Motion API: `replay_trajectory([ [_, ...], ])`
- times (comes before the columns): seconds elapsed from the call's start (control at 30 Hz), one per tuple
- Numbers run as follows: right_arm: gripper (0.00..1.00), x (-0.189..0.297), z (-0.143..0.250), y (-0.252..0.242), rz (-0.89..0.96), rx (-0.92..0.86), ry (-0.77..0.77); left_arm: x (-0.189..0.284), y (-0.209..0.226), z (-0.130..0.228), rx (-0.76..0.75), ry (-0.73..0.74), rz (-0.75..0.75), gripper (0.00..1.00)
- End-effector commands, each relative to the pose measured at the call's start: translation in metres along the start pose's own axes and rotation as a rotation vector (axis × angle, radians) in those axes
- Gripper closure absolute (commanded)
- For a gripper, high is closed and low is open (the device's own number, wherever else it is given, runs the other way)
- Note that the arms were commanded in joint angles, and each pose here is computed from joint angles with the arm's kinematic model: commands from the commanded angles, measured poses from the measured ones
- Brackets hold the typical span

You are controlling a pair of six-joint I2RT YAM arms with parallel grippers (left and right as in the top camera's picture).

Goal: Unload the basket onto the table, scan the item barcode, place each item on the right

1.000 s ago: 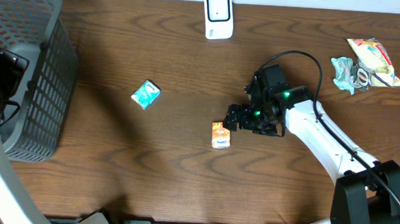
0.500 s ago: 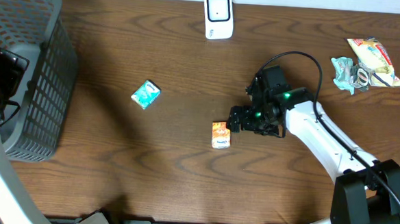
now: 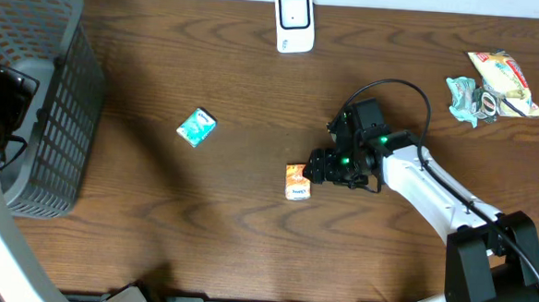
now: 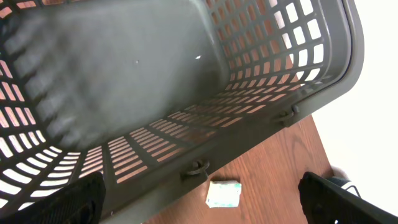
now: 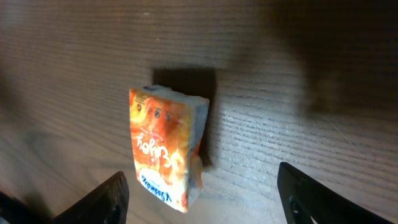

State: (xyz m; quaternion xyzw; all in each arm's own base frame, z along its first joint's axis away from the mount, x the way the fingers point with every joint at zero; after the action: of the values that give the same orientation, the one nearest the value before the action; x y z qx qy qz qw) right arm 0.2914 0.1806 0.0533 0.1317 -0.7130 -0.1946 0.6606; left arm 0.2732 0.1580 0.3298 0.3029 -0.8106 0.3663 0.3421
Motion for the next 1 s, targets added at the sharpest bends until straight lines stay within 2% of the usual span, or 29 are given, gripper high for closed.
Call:
replay_trajectory([
  [0.0,0.31,-0.008,0.007,-0.003,-0.007,-0.036,0.018,0.005,0.000,-0.003,0.009,-0.019,0.002,0.02],
  [0.1,0.34,-0.012,0.008,-0.005,-0.011,-0.034,0.010,0.005,0.000,-0.003,0.009,-0.019,0.002,0.02],
  [0.97,0.35,-0.030,0.019,-0.002,-0.126,-0.043,0.009,0.005,0.000,-0.003,0.009,-0.019,0.002,0.03],
])
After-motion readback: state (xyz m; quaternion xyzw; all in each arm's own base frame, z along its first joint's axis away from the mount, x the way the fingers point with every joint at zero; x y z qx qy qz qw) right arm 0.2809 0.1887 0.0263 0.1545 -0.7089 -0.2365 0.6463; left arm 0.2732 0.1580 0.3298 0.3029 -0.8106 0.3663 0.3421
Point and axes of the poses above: each gripper's point midway between its finger pads, its own x axis back along the fingers, its own y axis along the line the jaws close on, z = x × y, the point moved 1 cm from there along x, back along the fingers, and after that the axes turned 8 degrees about -x, right-handed, at the moved point
